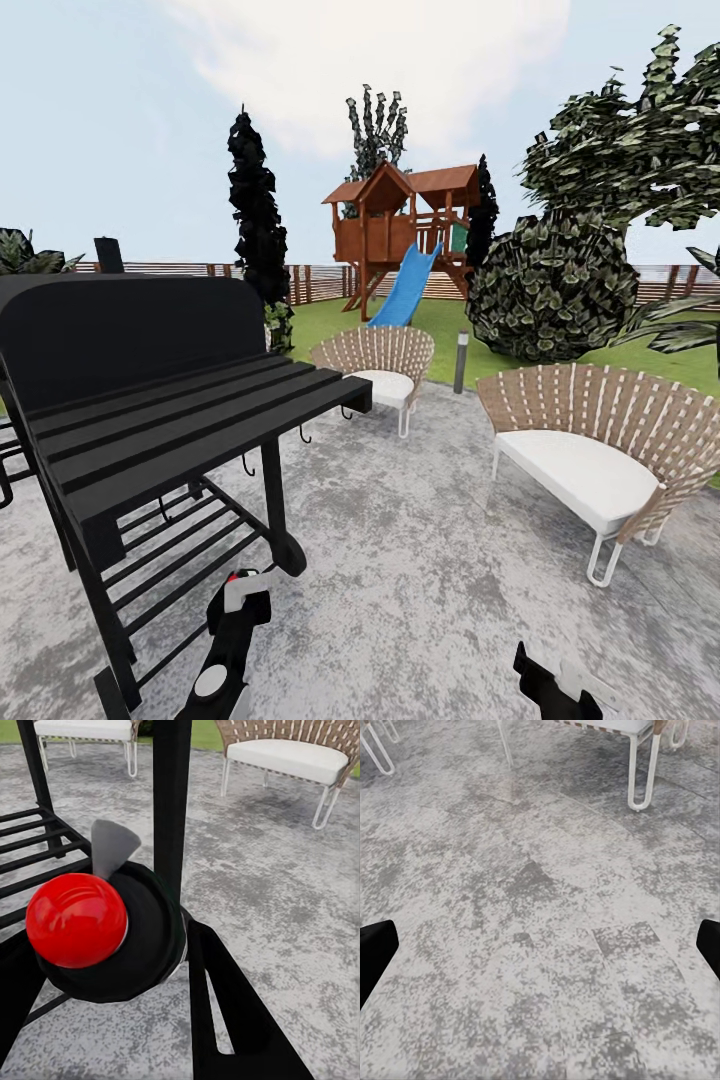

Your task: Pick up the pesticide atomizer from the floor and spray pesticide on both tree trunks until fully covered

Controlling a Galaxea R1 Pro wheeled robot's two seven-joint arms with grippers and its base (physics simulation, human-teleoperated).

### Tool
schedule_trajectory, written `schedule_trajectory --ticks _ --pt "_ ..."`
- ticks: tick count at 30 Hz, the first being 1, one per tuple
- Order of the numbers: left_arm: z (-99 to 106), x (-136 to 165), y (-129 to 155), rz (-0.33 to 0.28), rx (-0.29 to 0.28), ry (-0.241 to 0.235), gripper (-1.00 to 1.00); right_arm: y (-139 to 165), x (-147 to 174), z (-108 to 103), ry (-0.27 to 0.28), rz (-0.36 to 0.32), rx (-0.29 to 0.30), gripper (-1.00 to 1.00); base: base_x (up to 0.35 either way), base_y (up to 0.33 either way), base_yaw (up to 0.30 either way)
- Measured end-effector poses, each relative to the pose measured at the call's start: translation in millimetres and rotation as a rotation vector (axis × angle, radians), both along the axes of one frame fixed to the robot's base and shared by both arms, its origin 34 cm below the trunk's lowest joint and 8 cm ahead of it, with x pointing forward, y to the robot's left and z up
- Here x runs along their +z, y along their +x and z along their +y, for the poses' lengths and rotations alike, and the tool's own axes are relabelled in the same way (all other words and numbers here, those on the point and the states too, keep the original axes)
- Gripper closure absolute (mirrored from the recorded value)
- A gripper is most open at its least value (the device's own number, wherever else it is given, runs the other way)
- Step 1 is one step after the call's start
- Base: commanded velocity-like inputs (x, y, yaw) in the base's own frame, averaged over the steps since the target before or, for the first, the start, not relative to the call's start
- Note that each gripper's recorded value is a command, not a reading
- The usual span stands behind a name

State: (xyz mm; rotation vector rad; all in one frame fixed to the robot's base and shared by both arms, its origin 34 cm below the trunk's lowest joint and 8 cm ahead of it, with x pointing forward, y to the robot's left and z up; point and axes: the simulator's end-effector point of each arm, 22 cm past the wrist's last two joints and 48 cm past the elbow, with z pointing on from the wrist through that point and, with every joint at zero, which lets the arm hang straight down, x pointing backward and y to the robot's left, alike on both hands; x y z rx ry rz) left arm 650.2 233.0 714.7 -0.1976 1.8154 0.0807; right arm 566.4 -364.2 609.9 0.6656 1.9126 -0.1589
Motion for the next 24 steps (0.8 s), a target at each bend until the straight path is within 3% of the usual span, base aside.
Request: schedule_trajectory --ticks 8,24 --pt "0.0 0.0 0.0 0.000 0.000 0.000 1.00 0.6 0.7 0.3 0.000 -0.002 0.002 -1.00 0.000 0.000 -0.064" --pt "-1.4 0.0 0.1 0.000 -0.004 0.000 1.00 0.7 0.8 0.4 0.001 -0.003 0.003 -1.00 0.000 0.000 -0.263"
